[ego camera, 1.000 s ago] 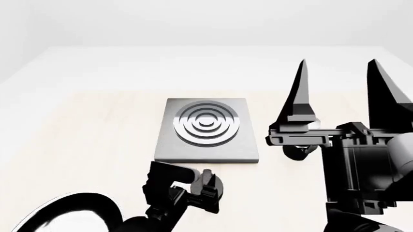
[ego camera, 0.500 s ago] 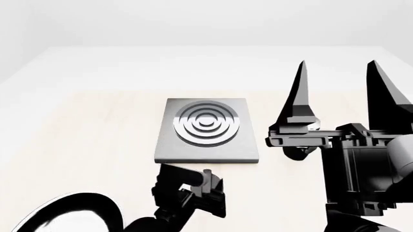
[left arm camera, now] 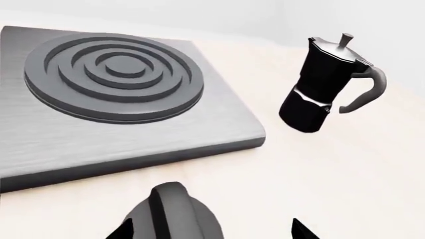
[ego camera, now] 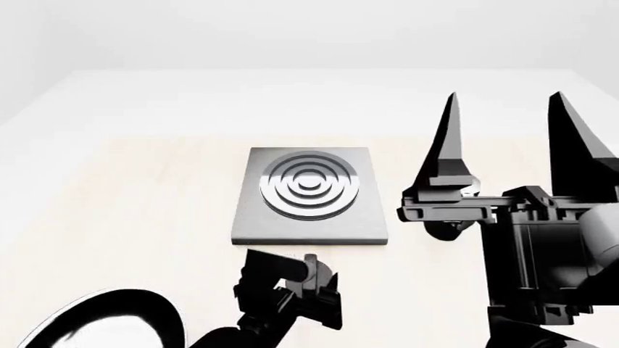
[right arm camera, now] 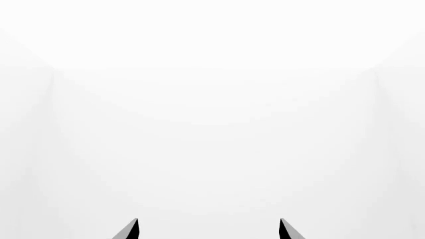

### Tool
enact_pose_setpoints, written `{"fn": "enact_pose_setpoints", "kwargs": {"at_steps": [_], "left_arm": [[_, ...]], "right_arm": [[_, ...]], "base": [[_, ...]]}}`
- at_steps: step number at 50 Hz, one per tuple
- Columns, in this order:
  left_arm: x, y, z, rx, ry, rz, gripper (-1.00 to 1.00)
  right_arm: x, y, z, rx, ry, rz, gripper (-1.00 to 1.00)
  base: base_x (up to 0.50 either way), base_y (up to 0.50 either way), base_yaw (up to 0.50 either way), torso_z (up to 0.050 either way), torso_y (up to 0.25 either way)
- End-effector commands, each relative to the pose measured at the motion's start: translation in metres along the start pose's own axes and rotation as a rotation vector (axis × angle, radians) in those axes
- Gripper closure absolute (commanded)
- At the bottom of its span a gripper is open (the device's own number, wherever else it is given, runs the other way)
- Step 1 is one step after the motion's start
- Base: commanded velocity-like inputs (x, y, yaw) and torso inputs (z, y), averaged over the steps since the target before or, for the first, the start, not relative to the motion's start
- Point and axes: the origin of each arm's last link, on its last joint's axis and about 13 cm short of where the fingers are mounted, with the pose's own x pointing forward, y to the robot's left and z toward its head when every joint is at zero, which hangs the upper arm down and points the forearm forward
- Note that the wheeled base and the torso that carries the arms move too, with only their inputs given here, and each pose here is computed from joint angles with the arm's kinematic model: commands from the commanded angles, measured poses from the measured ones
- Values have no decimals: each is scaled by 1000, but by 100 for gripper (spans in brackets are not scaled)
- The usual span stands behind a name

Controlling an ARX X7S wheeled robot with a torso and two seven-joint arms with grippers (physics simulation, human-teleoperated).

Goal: Turn on the stove and put the moka pot on it.

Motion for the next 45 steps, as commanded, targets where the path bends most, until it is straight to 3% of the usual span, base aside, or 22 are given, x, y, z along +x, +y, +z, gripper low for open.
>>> {"fn": "enact_pose_setpoints", "kwargs": {"at_steps": [1,45], "left_arm": [[3,2,-6,-10,19,9,-100],[16,4,-19,5,74,5,-100]], "right_arm": [[-1,0,1,0,-2,1,-100],[-2,1,0,2,0,7,-100]], "base": [[0,0,0,0,0],[0,0,0,0,0]]}}
